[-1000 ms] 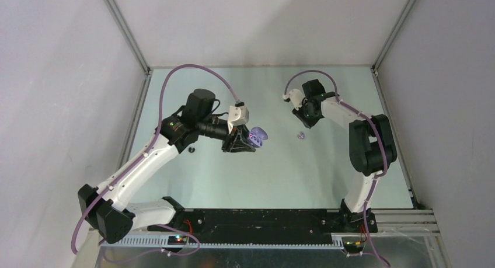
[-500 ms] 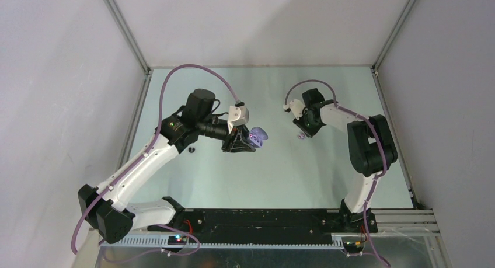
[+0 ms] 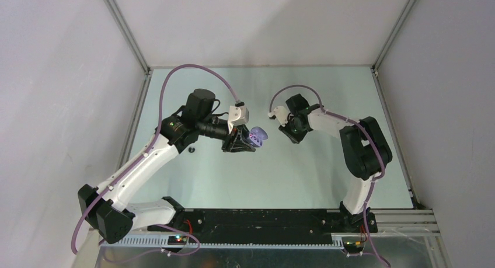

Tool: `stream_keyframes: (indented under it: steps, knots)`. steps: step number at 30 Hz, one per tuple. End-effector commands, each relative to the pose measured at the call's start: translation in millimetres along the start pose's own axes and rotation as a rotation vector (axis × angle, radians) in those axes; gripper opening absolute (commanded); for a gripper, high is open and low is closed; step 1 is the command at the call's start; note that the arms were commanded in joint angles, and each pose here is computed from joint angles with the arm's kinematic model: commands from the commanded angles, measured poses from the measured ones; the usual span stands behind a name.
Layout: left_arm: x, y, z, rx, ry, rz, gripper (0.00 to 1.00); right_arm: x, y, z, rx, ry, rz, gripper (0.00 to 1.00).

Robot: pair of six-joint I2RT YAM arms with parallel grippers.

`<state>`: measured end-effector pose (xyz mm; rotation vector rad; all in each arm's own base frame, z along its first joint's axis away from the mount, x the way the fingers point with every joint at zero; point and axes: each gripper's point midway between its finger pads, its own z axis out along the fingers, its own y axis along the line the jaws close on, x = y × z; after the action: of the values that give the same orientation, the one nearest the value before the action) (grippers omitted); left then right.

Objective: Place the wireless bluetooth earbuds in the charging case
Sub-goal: Pick up the earbud from the center of the board.

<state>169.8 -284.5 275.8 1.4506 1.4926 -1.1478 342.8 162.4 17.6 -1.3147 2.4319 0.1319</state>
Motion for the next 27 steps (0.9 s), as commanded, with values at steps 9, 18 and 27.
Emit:
stream_keyframes:
  steps: [9, 18, 27]
  knots:
    - [-6.4, -1.6, -5.0, -0.012, -0.018, 0.038, 0.1, -16.1, 35.4, -33.8, 0.044, -0.003, -0.076, 0.27]
    - [-13.3, -3.0, -9.3, -0.018, -0.016, 0.055, 0.1, -22.1, 29.4, -27.6, 0.247, 0.052, -0.069, 0.33]
    - [-21.5, -11.7, -20.1, -0.027, -0.02, 0.105, 0.09, -33.7, 20.2, -9.3, 0.4, 0.077, -0.16, 0.36]
